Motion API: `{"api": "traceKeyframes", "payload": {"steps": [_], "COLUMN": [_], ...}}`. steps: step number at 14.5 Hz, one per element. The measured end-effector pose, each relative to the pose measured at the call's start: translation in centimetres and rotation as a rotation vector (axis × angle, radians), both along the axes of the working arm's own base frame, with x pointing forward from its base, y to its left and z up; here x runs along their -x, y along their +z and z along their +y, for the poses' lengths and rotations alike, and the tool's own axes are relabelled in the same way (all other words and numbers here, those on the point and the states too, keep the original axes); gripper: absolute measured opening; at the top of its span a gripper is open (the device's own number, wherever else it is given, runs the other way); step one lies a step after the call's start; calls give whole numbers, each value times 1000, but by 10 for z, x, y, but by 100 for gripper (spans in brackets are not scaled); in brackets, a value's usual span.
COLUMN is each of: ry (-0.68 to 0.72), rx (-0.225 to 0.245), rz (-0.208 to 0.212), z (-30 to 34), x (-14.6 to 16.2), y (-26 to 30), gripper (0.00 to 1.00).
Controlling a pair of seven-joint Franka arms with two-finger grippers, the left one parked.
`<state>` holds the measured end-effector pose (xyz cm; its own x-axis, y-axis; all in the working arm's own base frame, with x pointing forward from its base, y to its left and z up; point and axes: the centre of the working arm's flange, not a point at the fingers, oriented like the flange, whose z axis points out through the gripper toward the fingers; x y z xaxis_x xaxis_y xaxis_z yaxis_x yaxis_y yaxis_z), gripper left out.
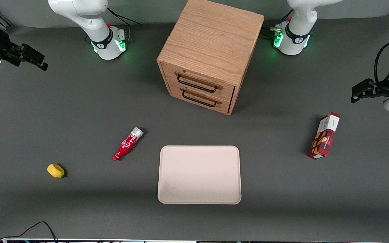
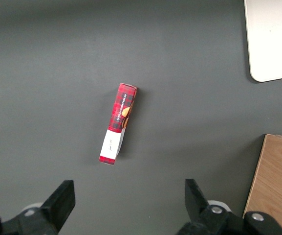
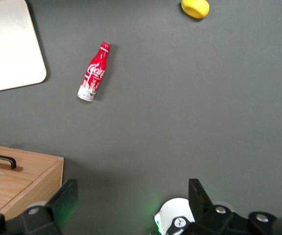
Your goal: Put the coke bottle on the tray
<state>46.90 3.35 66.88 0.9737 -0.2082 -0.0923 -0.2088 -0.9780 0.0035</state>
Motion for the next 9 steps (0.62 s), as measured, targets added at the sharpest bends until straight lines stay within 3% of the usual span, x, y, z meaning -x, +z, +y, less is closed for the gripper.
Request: {"api": "traceKeyframes", "payload": {"steps": [5, 9], "ry": [17, -56], "rx": [-16, -25], "rz": [2, 28], "z": [11, 61], "x": [-8, -52], "y": [1, -19], "gripper": [100, 100]}}
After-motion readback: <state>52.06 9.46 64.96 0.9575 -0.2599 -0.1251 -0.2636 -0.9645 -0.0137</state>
